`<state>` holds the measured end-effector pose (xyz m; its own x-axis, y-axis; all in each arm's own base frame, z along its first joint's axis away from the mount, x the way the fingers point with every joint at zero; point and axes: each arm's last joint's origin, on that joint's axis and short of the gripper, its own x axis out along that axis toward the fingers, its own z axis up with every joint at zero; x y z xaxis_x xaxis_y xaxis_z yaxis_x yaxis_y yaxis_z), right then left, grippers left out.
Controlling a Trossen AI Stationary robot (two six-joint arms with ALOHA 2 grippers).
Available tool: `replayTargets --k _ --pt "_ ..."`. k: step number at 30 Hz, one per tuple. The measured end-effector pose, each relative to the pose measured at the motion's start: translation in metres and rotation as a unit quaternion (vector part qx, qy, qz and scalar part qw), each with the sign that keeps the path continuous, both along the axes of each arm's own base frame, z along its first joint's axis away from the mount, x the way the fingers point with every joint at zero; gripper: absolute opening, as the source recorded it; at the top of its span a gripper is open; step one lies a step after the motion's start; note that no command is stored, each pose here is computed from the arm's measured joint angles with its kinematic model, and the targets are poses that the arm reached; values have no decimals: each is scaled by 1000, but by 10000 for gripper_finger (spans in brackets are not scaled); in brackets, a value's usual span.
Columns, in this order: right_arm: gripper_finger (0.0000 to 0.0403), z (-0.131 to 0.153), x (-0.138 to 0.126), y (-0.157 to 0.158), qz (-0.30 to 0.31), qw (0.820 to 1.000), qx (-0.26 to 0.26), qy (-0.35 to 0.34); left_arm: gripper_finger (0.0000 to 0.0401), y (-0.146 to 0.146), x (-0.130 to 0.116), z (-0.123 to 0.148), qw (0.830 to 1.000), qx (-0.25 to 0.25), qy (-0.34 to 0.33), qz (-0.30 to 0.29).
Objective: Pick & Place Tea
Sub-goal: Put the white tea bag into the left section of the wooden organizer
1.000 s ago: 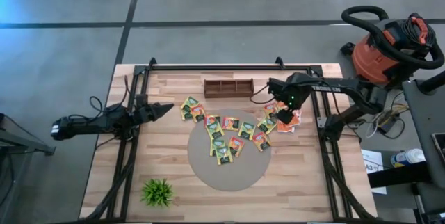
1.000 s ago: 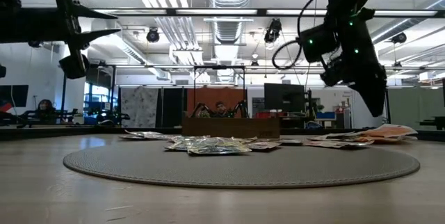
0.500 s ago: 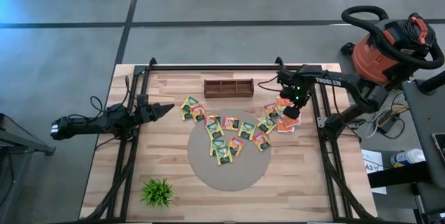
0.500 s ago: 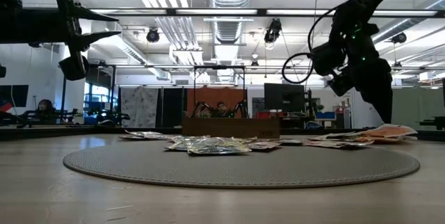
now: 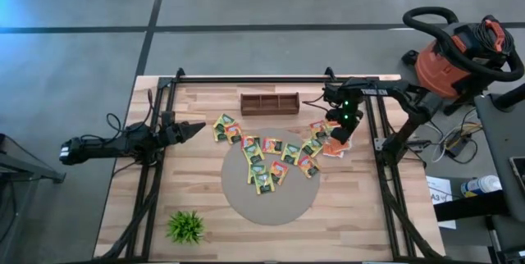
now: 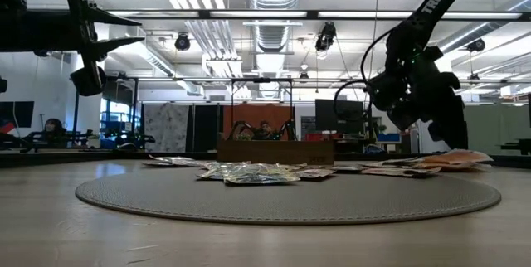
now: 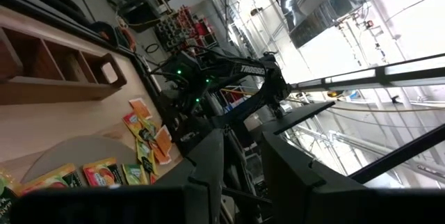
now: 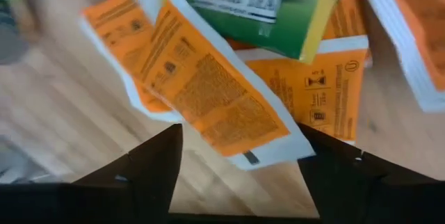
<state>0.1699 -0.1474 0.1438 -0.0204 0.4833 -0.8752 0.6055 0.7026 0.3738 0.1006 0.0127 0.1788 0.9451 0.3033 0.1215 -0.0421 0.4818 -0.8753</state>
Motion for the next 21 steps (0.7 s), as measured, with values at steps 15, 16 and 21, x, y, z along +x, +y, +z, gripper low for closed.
replayTargets --k 15,16,21 --pt "90 4 1 0 11 1000 -1 -16 92 1 0 0 1000 -2 0 12" --pt "73 4 1 0 13 1000 2 -20 92 1 0 0 1000 -2 0 12" --pt "13 6 2 1 12 999 11 -35 92 1 0 0 1000 -2 0 12"
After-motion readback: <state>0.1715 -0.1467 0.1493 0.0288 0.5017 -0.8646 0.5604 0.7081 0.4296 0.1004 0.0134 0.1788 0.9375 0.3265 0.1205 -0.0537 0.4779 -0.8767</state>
